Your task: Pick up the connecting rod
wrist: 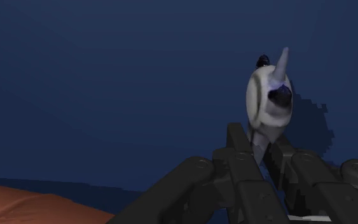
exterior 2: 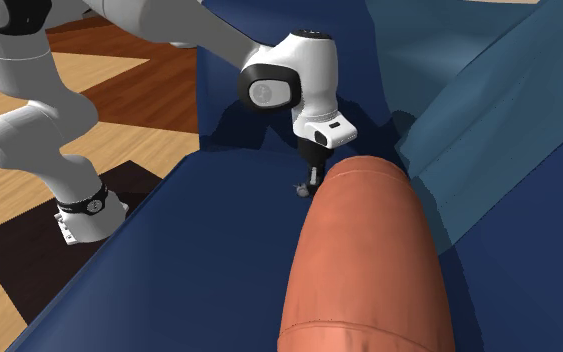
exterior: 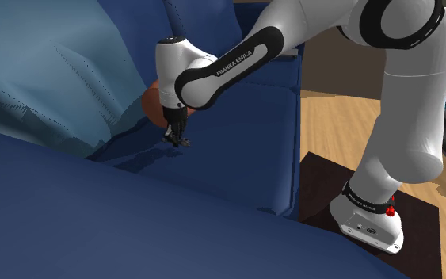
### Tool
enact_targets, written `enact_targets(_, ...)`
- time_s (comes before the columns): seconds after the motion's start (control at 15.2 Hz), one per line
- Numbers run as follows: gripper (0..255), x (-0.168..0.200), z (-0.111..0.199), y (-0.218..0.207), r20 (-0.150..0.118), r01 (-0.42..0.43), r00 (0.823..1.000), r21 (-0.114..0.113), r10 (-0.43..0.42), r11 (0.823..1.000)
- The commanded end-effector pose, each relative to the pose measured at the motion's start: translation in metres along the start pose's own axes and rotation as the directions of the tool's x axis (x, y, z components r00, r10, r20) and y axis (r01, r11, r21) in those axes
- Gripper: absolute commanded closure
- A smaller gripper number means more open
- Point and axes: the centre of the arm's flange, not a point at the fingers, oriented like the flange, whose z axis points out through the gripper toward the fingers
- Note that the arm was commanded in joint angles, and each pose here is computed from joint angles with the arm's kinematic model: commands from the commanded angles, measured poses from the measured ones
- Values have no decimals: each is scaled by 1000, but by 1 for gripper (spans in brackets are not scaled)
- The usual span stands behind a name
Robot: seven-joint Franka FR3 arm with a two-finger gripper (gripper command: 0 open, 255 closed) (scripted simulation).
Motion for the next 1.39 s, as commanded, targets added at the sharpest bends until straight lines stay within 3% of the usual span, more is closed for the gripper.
enact_targets(0.0, 255, -1, 3, 1, 6, -2, 1000, -1, 2, 1000)
enact_targets(0.33, 255, -1, 4, 2, 6, -2, 1000, -1, 2, 1000)
enact_targets(1.32, 255, 8, -74, 5, 6, -2, 1000, -1, 2, 1000)
